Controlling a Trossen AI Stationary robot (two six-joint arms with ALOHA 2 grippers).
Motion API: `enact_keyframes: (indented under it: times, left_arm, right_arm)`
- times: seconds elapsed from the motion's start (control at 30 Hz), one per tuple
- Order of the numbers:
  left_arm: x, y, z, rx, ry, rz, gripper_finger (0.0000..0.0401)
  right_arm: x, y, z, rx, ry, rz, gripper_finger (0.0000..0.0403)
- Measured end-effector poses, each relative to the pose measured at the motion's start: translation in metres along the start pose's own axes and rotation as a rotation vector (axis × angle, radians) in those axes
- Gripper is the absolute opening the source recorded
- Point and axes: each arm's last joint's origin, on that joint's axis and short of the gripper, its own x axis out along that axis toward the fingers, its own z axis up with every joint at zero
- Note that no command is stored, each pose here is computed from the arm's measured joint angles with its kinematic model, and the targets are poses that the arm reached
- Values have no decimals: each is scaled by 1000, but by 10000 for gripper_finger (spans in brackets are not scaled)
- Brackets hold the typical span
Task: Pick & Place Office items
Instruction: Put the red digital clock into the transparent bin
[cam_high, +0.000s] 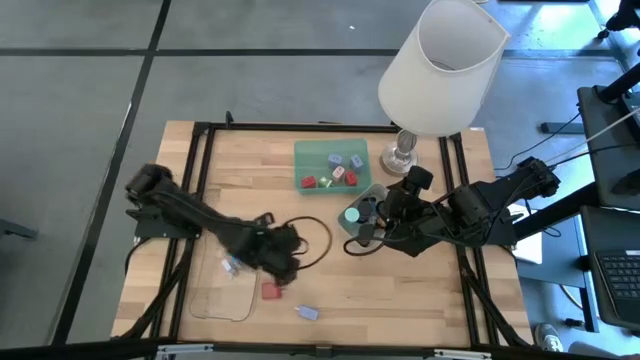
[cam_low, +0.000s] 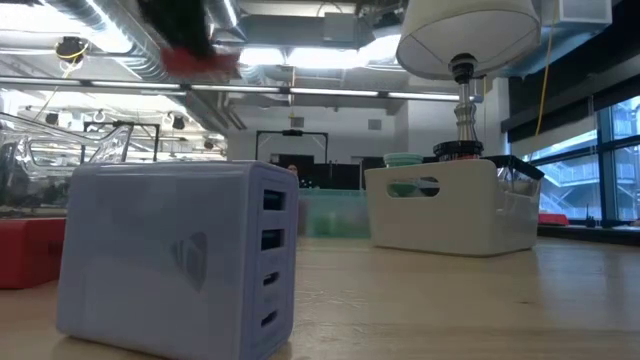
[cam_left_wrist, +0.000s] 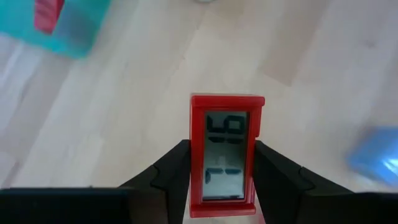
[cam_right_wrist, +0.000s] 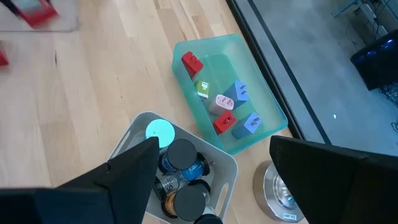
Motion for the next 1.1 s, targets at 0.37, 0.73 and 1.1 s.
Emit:
enact_keyframes:
  times: [0.37,0.73,1.1]
  left_arm:
    - [-76,-17,-80,-105,220,-202,145]
    - [-57,-16,-147,-267,302,7,145]
    - [5,-14,-160,-283,368,-78,145]
  right_arm:
    - [0,0,1,6,-10,-5,311]
    - [0,0,1,5,-24,-25,311]
    - [0,-1,2,-23,-41,-52,311]
